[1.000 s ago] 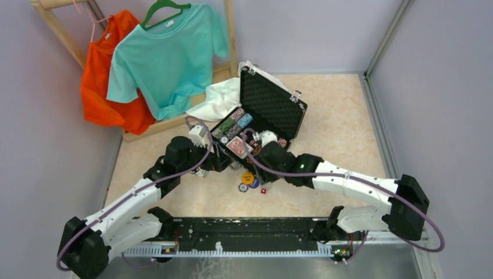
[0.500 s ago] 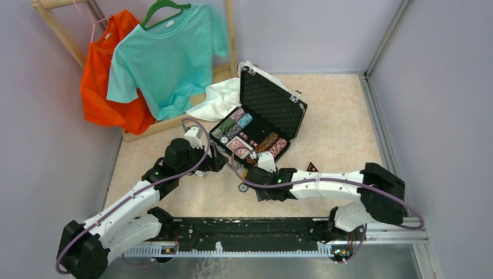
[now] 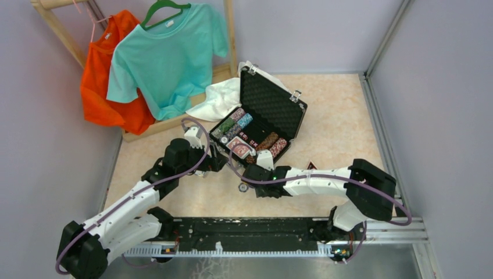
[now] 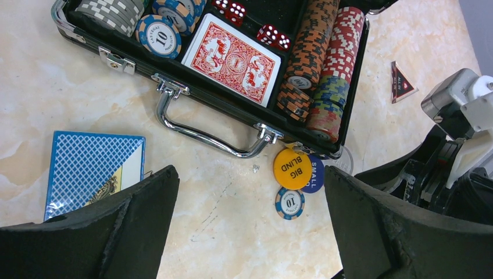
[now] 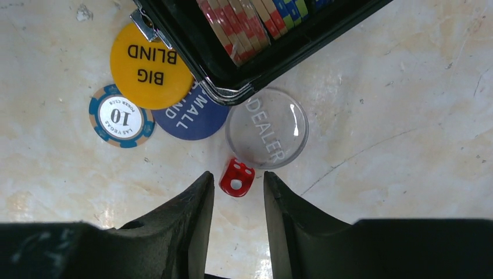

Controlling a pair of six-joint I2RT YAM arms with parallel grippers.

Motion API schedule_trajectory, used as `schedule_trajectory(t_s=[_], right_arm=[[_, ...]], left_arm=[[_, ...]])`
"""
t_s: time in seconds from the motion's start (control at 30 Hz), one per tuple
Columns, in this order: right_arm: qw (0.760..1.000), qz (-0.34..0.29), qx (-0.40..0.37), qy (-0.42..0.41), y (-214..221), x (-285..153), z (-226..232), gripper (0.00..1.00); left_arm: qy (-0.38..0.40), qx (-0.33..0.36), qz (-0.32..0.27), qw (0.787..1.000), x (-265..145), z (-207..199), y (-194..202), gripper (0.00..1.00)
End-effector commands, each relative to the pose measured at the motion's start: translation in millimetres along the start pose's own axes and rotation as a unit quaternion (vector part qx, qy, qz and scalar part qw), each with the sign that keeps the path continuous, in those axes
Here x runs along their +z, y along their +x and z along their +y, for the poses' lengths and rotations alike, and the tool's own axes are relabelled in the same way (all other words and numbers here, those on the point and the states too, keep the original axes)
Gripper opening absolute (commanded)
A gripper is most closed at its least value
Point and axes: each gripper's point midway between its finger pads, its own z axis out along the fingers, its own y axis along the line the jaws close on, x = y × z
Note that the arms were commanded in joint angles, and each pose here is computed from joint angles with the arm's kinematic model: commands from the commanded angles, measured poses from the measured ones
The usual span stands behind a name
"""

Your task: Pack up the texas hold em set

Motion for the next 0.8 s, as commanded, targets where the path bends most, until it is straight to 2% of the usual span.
schedule_trajectory(t_s=[0.0, 0.63, 0.77], right_arm=[[1.0, -0.019, 0.012, -0.018, -12.4, 1.0, 7.9, 0.36], [1.0, 0.001, -0.001, -0.009, -1.9, 8.8, 5.4, 0.31], [1.0, -0.003, -0.002, -0.01, -5.6, 6.1, 6.4, 0.27]], left_arm=[[0.009, 0.008, -0.002, 1.0, -2.5, -2.8, 0.2, 0.99], [0.014, 0.006, -0.007, 1.0, -4.2, -4.9, -1.6, 0.99], [0.012, 0.006, -0.008, 1.0, -3.7, -4.4, -1.9, 0.99]])
